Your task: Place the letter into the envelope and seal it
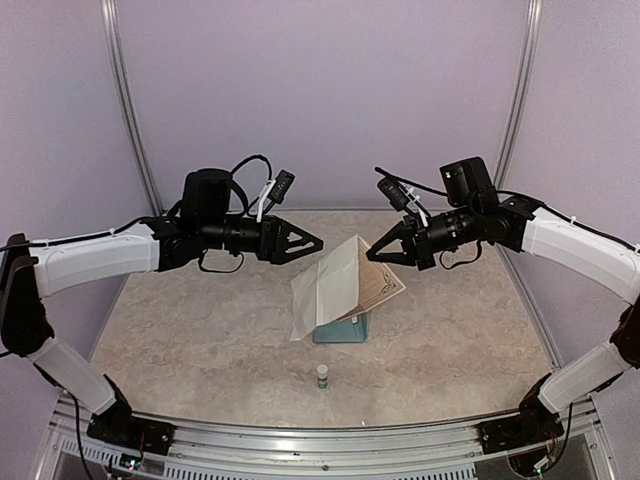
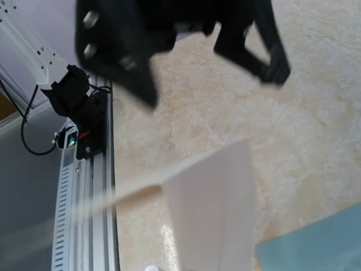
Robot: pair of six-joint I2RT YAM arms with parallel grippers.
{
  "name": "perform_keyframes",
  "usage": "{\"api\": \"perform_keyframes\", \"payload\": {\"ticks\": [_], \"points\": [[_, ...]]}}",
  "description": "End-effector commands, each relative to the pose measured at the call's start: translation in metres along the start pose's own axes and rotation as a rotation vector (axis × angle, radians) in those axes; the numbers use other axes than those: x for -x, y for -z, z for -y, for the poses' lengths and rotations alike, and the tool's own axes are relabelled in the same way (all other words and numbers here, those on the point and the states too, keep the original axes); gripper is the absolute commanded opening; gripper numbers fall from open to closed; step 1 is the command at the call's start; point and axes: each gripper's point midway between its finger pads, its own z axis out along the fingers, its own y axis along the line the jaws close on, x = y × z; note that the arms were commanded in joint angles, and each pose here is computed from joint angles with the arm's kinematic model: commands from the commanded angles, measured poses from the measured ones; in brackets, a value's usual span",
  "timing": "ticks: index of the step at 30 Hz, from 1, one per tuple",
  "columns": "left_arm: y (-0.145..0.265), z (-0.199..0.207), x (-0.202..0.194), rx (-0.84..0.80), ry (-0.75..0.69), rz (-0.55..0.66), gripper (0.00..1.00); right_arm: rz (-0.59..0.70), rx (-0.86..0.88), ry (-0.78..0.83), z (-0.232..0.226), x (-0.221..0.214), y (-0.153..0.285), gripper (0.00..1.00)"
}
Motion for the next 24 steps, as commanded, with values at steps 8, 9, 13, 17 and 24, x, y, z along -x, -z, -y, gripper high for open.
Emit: {"api": "perform_keyframes", "payload": {"ticks": [8, 9, 13, 17, 24], "points": [[-0.028, 0.037, -0.014, -0.157, -0.132, -0.092, 0.82, 0.069, 0.084, 0.071, -0.020, 0.029, 0.003, 0.00], [-0.029, 0.039, -0.016, -0.167, -0.136, -0.097, 0.79, 0.069, 0.076, 0.070, -0.019, 0.030, 0.003, 0.00], [-0.029, 0.047, -0.022, -0.210, -0.138, -0.115, 0.65, 0.063, 0.042, 0.059, -0.012, 0.030, 0.002, 0.00], [-0.029, 0.052, -0.029, -0.237, -0.136, -0.135, 0.43, 0.061, 0.026, 0.052, -0.006, 0.030, -0.001, 0.00], [-0.024, 0.055, -0.034, -0.246, -0.123, -0.141, 0.08, 0.102, -0.015, -0.021, 0.016, 0.031, 0.007, 0.02]]}}
